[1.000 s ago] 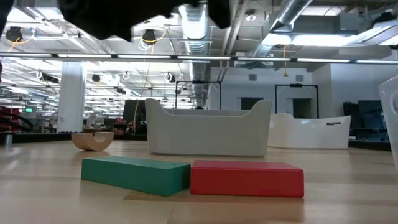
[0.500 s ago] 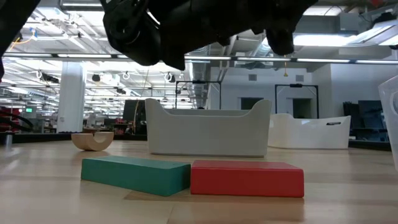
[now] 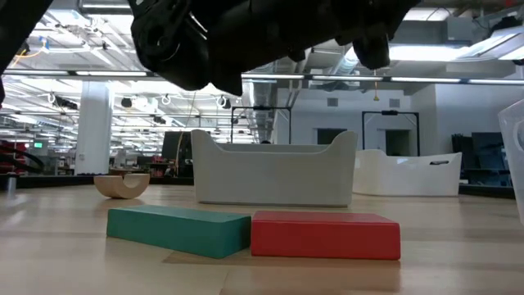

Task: Sort & place blocks by color
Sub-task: Put the left red block into the transparent bin, then put the top green block into the gray bin

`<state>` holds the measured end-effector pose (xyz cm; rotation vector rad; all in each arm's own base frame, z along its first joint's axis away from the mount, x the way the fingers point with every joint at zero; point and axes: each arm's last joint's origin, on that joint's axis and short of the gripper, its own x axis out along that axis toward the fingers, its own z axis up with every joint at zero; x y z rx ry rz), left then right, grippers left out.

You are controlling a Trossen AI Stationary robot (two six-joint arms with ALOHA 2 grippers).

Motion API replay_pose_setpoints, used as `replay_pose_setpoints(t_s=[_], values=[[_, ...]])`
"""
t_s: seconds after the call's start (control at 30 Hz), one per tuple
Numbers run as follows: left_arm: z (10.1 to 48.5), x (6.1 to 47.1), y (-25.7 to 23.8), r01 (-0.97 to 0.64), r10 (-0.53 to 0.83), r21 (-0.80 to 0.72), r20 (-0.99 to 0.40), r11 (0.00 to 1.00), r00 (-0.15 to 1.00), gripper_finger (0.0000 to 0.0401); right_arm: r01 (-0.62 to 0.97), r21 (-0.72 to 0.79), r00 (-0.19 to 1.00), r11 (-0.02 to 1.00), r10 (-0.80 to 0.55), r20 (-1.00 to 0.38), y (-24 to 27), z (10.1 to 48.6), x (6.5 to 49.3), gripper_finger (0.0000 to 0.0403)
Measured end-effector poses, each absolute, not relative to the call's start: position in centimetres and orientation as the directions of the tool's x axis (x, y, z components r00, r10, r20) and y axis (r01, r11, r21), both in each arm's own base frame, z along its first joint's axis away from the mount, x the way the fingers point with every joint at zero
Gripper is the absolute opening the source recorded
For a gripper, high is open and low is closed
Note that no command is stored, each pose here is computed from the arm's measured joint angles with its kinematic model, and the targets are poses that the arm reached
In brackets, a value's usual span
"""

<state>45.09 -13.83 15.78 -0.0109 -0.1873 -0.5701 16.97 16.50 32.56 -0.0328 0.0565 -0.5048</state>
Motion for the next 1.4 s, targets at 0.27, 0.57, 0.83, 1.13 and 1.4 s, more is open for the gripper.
replay_pose_setpoints(t_s=[0.27, 0.57, 0.83, 1.13, 1.4], values=[[14.3, 46.0, -15.6, 0.535, -0.537, 0.087, 0.260, 0.840, 0.802, 0.0095, 0.488, -0.049, 0.870, 0.871, -0.491, -0.051, 16.3, 32.4, 17.2, 0.0118], [11.5, 48.4, -16.8, 0.581, -0.570, -0.011, 0.175, 0.814, 0.803, 0.0095, 0.482, -0.051, 0.873, 0.874, -0.485, -0.053, 16.4, 32.3, 17.0, 0.0118], [10.6, 48.9, -16.5, 0.573, -0.570, -0.042, 0.073, 0.818, 0.819, 0.0095, 0.475, -0.050, 0.877, 0.878, -0.477, -0.053, 16.5, 32.3, 16.9, 0.0118], [10.6, 49.0, -16.2, 0.537, -0.532, -0.115, 0.074, 0.836, 0.843, 0.0250, 0.477, -0.051, 0.876, 0.877, -0.480, -0.053, 16.5, 32.3, 16.9, 0.0118], [13.6, 49.4, -14.4, 0.562, -0.550, -0.128, 0.117, 0.817, 0.827, 0.0316, 0.476, -0.051, 0.877, 0.878, -0.478, -0.053, 16.5, 32.3, 16.9, 0.0118]])
